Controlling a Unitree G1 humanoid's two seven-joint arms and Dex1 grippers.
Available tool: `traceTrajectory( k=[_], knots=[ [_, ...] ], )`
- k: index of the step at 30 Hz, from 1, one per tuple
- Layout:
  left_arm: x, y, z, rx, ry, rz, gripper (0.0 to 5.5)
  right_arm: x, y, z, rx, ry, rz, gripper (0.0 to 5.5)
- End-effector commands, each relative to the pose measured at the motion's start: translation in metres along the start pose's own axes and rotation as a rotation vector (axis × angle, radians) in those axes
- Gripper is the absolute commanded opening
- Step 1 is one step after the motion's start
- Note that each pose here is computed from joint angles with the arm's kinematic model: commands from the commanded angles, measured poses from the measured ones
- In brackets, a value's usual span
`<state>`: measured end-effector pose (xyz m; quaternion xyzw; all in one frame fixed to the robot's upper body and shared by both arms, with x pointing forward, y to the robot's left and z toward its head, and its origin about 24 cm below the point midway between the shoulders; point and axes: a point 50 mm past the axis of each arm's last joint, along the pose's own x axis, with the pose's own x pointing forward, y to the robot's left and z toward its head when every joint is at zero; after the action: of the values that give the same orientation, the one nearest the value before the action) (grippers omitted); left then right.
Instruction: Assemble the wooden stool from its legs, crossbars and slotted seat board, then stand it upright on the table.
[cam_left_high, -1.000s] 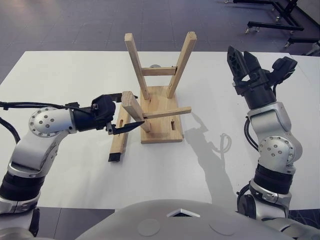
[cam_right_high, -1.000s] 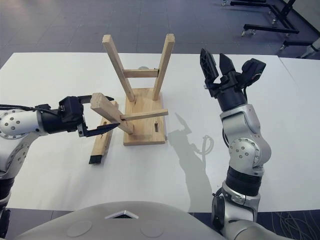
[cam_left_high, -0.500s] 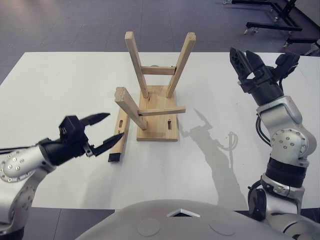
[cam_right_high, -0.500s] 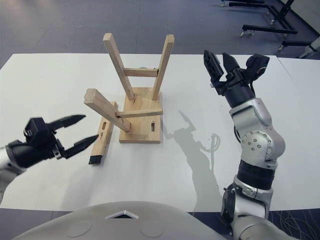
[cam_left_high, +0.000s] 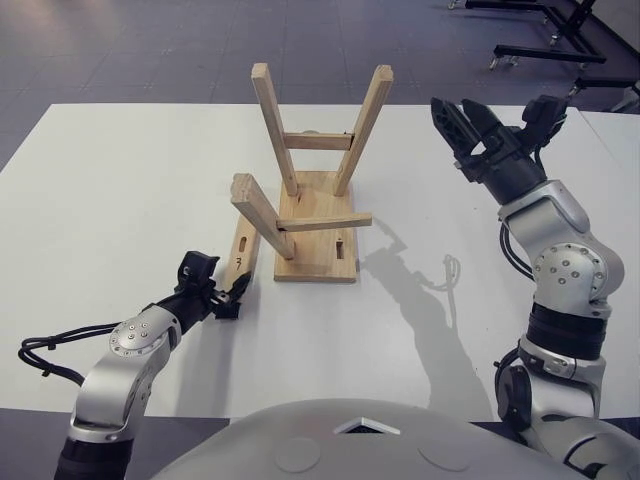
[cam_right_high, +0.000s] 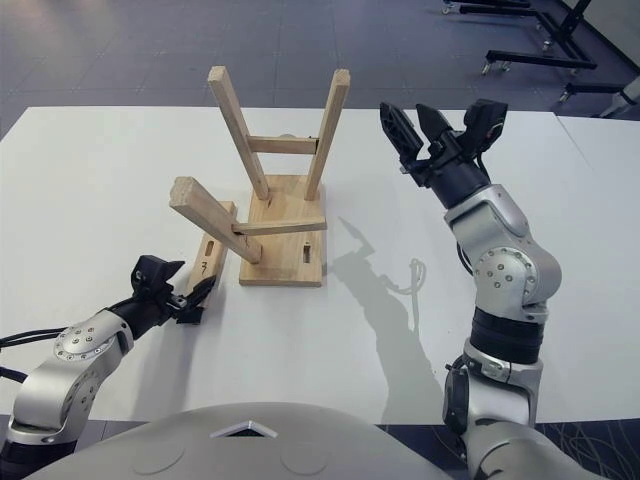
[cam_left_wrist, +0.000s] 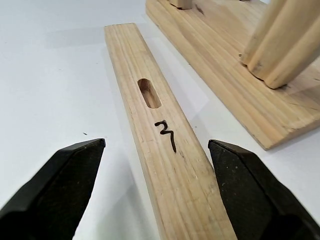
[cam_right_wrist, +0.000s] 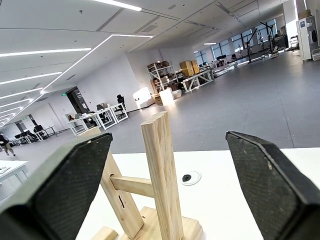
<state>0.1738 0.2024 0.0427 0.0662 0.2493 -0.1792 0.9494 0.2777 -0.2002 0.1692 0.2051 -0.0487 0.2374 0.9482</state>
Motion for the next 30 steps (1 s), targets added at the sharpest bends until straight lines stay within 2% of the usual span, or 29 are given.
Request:
traceTrajectory(
  k=[1, 7, 12, 22, 26, 30],
  knots=[
    [0.004, 0.007, -0.012, 0.018, 0.115, 0.046, 3.78, -0.004, 0.003, -0.006, -0.008, 0.013, -0.018, 4.19],
    [0.007, 0.011, -0.023, 0.085, 0.253, 0.046, 3.78, -0.008, 0.008, -0.013, -0.014, 0.010, -0.030, 4.19],
    [0.007, 0.021, -0.027, 0.097, 0.298, 0.074, 3.78, -0.008, 0.010, -0.016, -0.027, 0.014, -0.031, 4.19],
    [0.012, 0.029, -0.036, 0.010, 0.274, 0.084, 2.49, -0.005, 0.010, -0.016, -0.055, 0.006, -0.022, 4.19],
    [0.014, 0.029, -0.035, 0.004, 0.223, 0.065, 2.07, -0.004, 0.009, -0.015, -0.058, -0.002, -0.022, 4.19],
    [0.023, 0.024, -0.007, 0.041, 0.002, 0.022, 2.06, -0.001, 0.009, -0.011, -0.060, -0.027, -0.010, 4.19]
  ],
)
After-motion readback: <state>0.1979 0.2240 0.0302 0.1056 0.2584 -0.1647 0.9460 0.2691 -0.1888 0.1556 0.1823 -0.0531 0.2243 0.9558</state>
